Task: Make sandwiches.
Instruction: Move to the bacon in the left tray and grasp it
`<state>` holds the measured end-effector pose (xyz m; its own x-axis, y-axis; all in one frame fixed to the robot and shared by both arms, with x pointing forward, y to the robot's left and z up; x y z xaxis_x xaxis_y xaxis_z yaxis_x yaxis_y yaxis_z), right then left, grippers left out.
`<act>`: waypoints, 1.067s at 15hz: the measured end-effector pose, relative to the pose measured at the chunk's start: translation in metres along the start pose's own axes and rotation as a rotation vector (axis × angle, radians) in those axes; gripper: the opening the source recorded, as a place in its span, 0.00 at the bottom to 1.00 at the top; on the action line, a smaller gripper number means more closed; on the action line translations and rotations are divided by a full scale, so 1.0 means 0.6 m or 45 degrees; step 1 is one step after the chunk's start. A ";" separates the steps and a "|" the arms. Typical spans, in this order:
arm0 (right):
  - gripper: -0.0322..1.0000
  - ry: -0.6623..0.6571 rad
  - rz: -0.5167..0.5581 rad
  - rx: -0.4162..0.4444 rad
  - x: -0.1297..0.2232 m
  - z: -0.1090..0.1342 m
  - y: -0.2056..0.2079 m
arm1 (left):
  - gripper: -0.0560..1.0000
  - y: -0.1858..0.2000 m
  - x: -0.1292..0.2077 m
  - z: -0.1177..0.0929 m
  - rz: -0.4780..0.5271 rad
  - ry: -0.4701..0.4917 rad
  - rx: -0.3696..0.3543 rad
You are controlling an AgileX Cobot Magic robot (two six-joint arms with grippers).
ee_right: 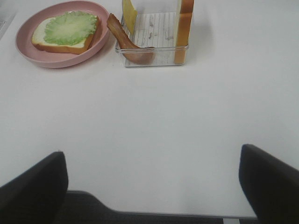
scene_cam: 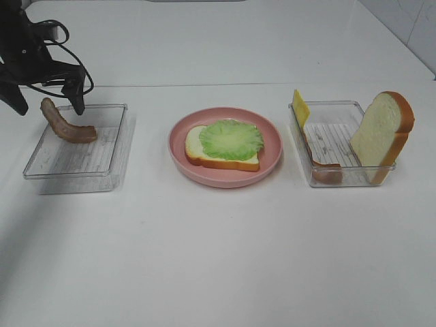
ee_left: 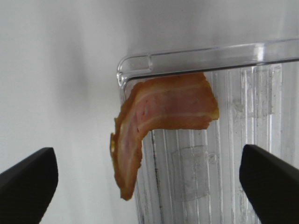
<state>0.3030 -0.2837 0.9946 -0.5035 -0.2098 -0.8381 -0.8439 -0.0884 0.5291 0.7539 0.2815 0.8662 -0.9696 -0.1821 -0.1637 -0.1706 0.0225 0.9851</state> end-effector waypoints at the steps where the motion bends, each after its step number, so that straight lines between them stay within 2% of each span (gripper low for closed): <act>1: 0.97 0.000 0.000 0.000 0.000 0.000 0.000 | 0.96 -0.003 0.001 0.002 0.005 -0.002 -0.007; 10: 0.97 0.000 0.000 0.000 0.000 0.000 0.000 | 0.70 -0.017 -0.005 0.002 -0.013 -0.005 -0.011; 11: 0.97 0.000 0.000 0.000 0.000 0.000 0.000 | 0.63 -0.017 -0.006 0.002 -0.018 -0.005 -0.011; 14: 0.97 0.000 0.000 0.000 0.000 0.000 0.000 | 0.52 -0.017 -0.010 0.001 -0.037 -0.027 -0.007; 15: 0.97 0.000 0.000 0.000 0.000 0.000 0.000 | 0.39 -0.017 -0.011 0.001 -0.038 -0.052 -0.007; 16: 0.97 0.000 0.000 0.000 0.000 0.000 0.000 | 0.37 -0.017 -0.011 0.001 -0.038 -0.055 -0.007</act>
<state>0.3030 -0.2837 0.9946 -0.5035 -0.2098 -0.8381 -0.8439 -0.0884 0.5291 0.7616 0.2832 0.8571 -0.9708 -0.1400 -0.1948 -0.1984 0.0121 0.9800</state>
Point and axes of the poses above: a point on each arm's last joint axis where the gripper is mounted, y pointing back along that axis away from the gripper, z along the wrist's bending axis when the last joint is at zero, x = y × z, the point moved 8 cm from there along -y, pointing out along that axis toward the gripper, and after that the axes turned 12 degrees about y, right-handed, at the moved point
